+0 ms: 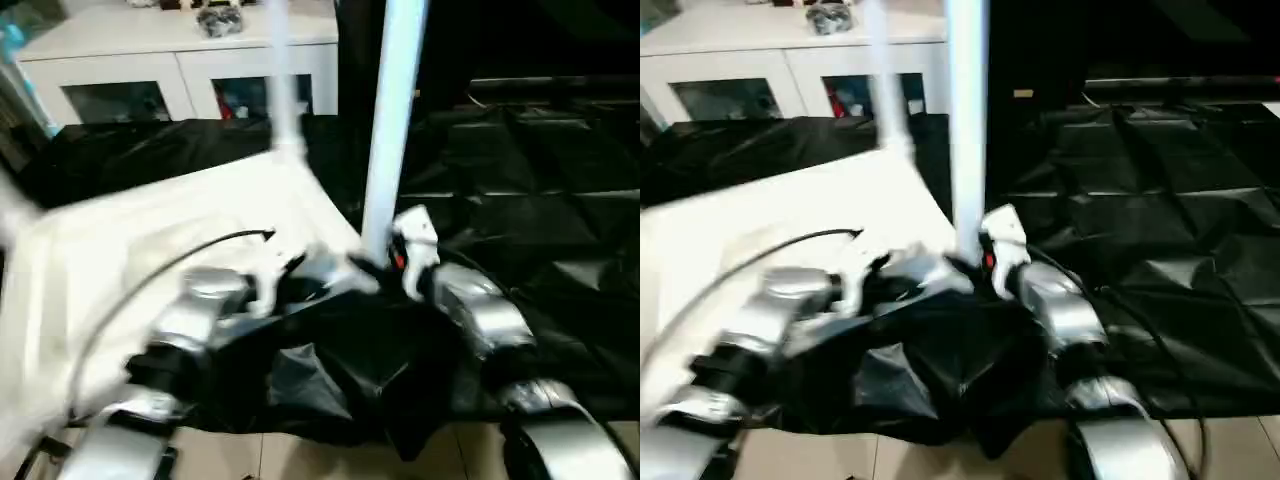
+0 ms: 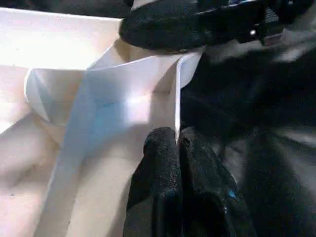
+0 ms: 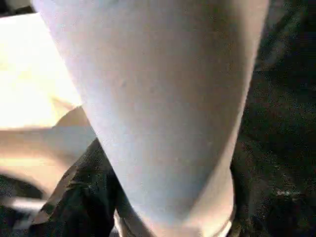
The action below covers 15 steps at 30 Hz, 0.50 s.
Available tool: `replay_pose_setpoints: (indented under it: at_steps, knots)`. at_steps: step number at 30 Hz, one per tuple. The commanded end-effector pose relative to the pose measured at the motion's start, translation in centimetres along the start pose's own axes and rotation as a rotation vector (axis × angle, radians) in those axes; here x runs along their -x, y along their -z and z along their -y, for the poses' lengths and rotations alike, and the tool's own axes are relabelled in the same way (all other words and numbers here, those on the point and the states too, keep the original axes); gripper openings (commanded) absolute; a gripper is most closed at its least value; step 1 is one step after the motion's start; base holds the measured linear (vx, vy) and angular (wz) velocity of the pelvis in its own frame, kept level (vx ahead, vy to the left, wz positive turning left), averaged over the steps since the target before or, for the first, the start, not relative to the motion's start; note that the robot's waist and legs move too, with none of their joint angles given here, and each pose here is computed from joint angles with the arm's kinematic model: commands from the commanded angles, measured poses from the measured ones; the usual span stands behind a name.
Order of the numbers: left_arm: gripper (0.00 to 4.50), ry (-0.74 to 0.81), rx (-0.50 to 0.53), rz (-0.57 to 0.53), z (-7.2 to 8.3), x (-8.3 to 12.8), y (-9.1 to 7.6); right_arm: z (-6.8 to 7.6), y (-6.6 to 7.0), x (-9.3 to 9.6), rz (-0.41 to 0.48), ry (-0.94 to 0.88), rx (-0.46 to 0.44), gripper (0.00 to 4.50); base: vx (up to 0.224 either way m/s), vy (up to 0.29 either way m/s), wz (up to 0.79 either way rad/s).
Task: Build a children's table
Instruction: Rotate leg to tighten
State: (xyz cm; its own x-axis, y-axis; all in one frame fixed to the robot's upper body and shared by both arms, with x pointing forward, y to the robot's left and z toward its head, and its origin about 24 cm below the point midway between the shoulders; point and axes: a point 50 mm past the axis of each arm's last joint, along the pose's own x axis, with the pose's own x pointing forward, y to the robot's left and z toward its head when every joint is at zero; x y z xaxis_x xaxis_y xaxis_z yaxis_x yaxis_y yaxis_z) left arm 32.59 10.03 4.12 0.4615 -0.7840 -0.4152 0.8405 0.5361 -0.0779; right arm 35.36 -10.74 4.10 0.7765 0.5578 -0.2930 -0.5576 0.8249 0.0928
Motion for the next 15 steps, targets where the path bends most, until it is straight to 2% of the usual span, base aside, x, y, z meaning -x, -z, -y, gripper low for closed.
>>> replay_pose_setpoints:
  at_steps: [1, 3, 4, 5, 6, 9, 10, 11, 12, 15]
  knots:
    - [0.0, 0.036, -0.025, 0.088, 1.7, -1.8, -2.4, -3.7, 1.8, -1.7, -0.065, -0.1, -0.042, 2.67, 0.0, 0.0, 0.0]
    - [0.0, 0.039, -0.023, 0.093, 1.9, -2.0, -2.5, -3.9, 1.7, -1.8, -0.067, -0.095, -0.024, 2.67, 0.0, 0.0, 0.0]
    - [0.0, 0.039, -0.021, 0.098, 2.0, -2.1, -2.6, -3.9, 1.6, -1.9, -0.062, -0.094, -0.008, 3.02, 0.0, 0.0, 0.0]
    - [0.0, 0.038, -0.022, 0.1, 2.0, -2.2, -2.7, -3.9, 1.5, -1.9, -0.052, -0.103, -0.02, 3.02, 0.0, 0.0, 0.0]
    - [0.0, 0.043, -0.029, 0.099, 2.0, -2.1, -2.7, -3.9, 1.4, -2.0, -0.044, -0.112, -0.037, 3.37, 0.0, 0.0, 0.0]
    - [0.0, 0.056, -0.045, 0.099, 1.9, -2.0, -2.7, -3.8, 1.0, -1.9, -0.03, -0.151, -0.041, 3.46, 0.0, 0.0, 0.0]
    - [0.0, 0.068, -0.056, 0.096, 2.0, -1.9, -2.7, -3.8, 0.9, -1.8, -0.028, -0.168, -0.018, 3.46, 0.0, 0.0, 0.0]
    - [0.0, 0.075, -0.062, 0.095, 2.0, -1.8, -2.7, -3.8, 0.8, -1.7, -0.027, -0.179, -0.005, 3.64, 0.0, 0.0, 0.0]
    - [0.0, 0.113, -0.086, 0.083, 1.9, -1.4, -2.5, -3.8, 0.5, -1.4, -0.026, -0.251, 0.067, 3.64, 0.0, 0.0, 0.0]
    - [0.0, 0.188, -0.125, 0.053, 1.8, -0.6, -2.1, -3.6, 0.2, -0.4, -0.016, -0.393, 0.153, 3.64, 0.0, 0.0, 0.0]
